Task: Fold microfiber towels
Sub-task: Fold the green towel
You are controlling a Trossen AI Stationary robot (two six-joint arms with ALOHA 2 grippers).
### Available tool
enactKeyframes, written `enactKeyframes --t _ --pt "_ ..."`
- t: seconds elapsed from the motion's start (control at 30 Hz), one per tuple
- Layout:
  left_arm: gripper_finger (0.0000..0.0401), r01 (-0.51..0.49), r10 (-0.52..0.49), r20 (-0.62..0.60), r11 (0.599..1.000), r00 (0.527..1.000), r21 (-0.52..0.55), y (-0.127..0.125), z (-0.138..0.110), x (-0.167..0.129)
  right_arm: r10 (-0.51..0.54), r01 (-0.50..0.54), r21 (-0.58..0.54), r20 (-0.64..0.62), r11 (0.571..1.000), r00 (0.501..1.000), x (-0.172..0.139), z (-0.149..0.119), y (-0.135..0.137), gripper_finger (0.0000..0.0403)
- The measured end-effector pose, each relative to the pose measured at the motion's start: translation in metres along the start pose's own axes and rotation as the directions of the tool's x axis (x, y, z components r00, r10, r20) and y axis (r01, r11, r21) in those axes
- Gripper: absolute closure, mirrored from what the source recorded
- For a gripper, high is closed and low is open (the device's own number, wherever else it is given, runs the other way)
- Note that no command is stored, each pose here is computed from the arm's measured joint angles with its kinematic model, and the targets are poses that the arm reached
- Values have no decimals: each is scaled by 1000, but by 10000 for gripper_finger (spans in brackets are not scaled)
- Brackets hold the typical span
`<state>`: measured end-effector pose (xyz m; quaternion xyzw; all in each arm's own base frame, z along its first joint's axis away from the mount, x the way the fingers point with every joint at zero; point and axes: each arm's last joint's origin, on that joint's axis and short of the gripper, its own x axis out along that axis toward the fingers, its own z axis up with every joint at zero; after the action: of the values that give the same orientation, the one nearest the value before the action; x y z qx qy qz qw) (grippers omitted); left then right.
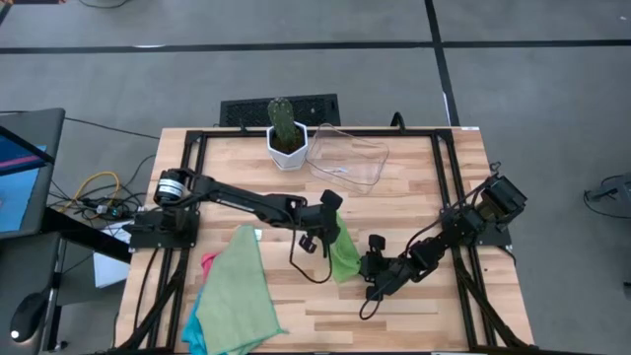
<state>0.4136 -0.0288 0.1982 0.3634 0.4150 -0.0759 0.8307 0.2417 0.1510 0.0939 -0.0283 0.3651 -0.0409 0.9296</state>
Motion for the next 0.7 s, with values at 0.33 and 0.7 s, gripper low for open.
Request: enactKeyframes --t 0.33,0.7 --pt "399 -66 66 -2 998 998 -14 -1 0 18 41 -41 14 22 999 999 -5 4 4 288" --pt "363 -117 119 42 992 992 -49 4 5 18 21 -25 72 56 997 998 -27 8 9 270"
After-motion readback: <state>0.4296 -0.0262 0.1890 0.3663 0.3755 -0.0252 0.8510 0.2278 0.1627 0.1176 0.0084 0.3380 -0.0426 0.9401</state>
